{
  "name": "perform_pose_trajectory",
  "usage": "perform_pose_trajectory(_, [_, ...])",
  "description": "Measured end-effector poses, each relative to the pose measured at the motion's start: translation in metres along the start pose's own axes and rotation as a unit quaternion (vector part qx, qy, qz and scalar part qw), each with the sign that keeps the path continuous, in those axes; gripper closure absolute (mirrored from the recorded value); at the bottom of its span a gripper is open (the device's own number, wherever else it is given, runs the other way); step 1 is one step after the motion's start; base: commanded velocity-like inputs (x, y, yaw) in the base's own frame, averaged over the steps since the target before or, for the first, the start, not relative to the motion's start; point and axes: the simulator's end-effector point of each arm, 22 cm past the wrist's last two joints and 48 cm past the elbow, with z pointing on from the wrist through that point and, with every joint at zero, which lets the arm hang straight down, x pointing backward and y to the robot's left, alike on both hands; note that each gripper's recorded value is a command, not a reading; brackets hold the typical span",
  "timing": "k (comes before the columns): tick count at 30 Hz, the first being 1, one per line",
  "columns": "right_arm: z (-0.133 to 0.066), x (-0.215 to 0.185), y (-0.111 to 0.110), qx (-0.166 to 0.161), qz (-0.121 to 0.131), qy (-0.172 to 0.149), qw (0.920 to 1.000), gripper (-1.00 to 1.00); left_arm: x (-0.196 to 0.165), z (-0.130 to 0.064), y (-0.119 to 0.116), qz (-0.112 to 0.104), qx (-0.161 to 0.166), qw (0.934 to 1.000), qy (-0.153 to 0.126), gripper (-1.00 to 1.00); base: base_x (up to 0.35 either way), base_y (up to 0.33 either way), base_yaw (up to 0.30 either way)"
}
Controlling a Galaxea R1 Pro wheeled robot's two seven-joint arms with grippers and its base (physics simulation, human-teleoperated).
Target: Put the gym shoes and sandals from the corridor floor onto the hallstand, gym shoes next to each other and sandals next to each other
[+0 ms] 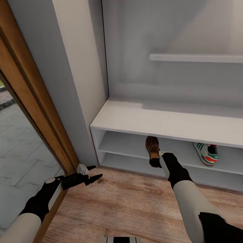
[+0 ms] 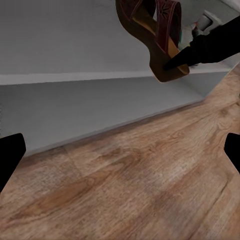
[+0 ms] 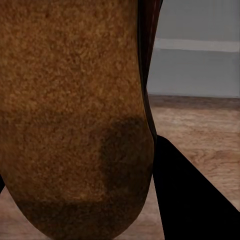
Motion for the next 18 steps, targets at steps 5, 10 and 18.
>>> perform_pose_trajectory(5, [-0.0003, -0.0001, 0.0, 0.0, 0.0, 0.0, 1.0, 1.0, -0.0002, -0.0001, -0.0001, 0.0, 0.0, 1.0, 0.0, -1.0, 0.196, 0.0, 0.0])
perform_pose_trajectory(10, [0.0, 0.0, 0.0, 0.0, 0.0, 0.0, 1.0, 1.0, -0.0005, 0.0002, -0.0003, 0.001, 0.001, 1.0, 0.0, -1.0, 0.028, 0.0, 0.0])
perform_pose_trajectory(18, [0.0086, 0.0073, -0.0004, 0.001, 0.0, 0.008, 1.0, 1.0, 0.0086, 0.0022, 0.0017, -0.006, 0.003, 1.0, 0.005, -1.0, 0.003, 0.0, 0.0])
